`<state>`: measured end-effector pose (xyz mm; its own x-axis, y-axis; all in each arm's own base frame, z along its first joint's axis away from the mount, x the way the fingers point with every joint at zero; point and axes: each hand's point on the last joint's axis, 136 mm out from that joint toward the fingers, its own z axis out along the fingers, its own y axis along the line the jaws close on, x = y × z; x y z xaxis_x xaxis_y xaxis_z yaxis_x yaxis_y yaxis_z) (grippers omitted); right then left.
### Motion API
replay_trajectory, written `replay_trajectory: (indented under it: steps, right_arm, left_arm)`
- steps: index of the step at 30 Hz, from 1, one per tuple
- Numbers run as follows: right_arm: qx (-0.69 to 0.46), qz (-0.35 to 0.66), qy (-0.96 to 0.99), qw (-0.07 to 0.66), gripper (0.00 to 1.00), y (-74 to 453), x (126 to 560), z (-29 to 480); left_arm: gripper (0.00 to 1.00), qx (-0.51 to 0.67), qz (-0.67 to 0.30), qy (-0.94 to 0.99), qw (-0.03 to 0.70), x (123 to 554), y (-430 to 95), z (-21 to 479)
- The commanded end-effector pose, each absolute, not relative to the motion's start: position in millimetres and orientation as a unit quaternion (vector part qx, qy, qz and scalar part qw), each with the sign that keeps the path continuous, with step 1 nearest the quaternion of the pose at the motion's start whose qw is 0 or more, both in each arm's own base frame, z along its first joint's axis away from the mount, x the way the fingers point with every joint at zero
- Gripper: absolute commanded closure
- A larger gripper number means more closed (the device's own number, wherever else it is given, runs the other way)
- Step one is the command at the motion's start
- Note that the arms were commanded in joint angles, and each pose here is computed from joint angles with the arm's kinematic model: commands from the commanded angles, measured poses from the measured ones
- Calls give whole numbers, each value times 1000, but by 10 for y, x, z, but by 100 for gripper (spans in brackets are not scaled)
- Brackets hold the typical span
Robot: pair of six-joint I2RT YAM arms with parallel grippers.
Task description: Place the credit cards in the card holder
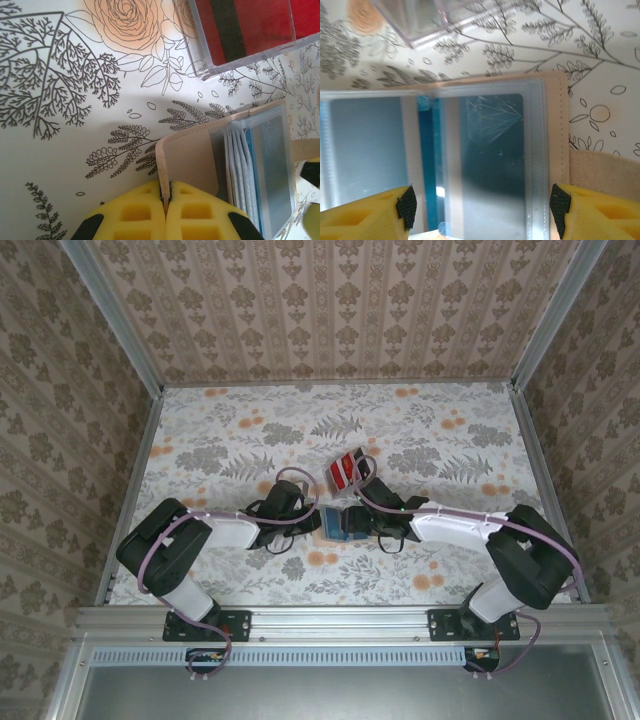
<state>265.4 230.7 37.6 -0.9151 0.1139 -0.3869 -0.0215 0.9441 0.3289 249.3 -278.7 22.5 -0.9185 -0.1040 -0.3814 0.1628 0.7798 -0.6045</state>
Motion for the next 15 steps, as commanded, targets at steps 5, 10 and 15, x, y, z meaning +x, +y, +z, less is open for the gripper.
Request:
replay_trajectory:
  steps: [5, 10, 15]
  right_arm:
    - [24, 163, 970, 179, 26, 2357, 2649, 229]
    - [15, 182, 966, 181, 26, 2451, 2662, 283]
    - [20, 169, 963, 207, 26, 2347, 2681, 457]
  left_arm:
    - [100, 20, -312, 933, 178, 2369, -2715, 123]
    - [100, 21, -307, 935, 177, 2365, -2698, 106]
    - [100, 22, -307, 934, 181, 2374, -2699, 124]
